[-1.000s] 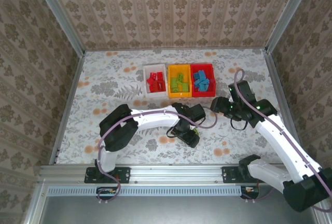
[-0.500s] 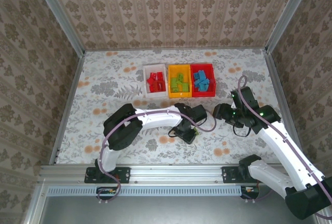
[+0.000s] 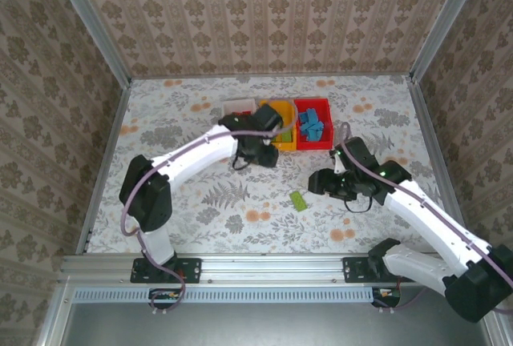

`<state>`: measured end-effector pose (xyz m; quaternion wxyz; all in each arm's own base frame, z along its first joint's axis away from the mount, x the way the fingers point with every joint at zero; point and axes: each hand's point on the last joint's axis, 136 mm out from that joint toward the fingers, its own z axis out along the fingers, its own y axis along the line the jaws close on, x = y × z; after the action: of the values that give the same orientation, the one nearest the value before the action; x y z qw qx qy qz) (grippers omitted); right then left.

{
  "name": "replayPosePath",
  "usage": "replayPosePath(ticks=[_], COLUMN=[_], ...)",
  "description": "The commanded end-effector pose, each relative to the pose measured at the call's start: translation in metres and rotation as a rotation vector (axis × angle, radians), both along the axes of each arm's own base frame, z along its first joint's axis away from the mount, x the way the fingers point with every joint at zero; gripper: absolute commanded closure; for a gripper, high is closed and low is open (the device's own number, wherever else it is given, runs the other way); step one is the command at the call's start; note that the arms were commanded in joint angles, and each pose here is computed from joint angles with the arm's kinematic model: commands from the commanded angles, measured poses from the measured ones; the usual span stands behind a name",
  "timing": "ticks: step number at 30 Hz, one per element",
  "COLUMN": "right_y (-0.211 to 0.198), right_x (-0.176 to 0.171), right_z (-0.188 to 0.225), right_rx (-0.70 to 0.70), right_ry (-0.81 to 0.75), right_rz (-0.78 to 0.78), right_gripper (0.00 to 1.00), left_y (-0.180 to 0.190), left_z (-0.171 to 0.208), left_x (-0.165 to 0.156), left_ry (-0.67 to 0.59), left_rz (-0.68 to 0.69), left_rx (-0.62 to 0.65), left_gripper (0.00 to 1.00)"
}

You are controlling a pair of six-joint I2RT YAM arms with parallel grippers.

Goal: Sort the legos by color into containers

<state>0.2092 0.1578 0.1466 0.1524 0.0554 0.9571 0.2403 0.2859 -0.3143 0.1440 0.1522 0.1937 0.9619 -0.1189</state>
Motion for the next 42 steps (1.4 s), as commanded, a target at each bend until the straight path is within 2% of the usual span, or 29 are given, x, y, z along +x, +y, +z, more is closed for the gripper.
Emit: replayPosePath(ticks=[1,6,12,16,22,28,33,37,42], right_y=[0.015,0.016,0.017,0.018,0.018,0.024,0.024,0.019,0.023], right_x=[0.011,0.022,0.027,0.028,0.026,0.027,0.03,0.031,0.032], right_z=[0.005,-0.001,0.001,0.002,-0.004,-0.007,-0.012,-0.026,-0.053], right_rx=[0.034,-0.024,-0.054,-0.061,-0.081,-0.061,-0.084,-0.146,-0.245], right_ry=[-0.036,-0.016,-0.016,-0.01,0.0,-0.002,0.001,0.011,0.042], right_rz=[0.028,0.044,0.069,0.08,0.115,0.146,0.168,0.201,0.269], right_gripper=[0.38,0.38,0.37,0.36,0.32,0.29,0.27,0.26,0.23], left_y=[-0.004,-0.018,-0.043,-0.052,-0.054,-0.057,-0.059,-0.055,-0.034], left_z=[0.014,0.019,-0.001,-0.019,-0.045,-0.056,-0.032,0.009,0.061], left_x=[0.033,0.082,0.113,0.125,0.124,0.122,0.123,0.122,0.101], left_ry=[-0.038,-0.087,-0.073,-0.066,-0.015,0.012,-0.021,-0.072,-0.144], left_rz=[0.022,0.074,0.102,0.112,0.129,0.131,0.135,0.164,0.216], left_rx=[-0.023,-0.038,-0.013,0.006,0.028,0.019,-0.017,-0.078,-0.184], left_gripper=[0.6,0.6,0.6,0.59,0.57,0.39,0.36,0.36,0.32])
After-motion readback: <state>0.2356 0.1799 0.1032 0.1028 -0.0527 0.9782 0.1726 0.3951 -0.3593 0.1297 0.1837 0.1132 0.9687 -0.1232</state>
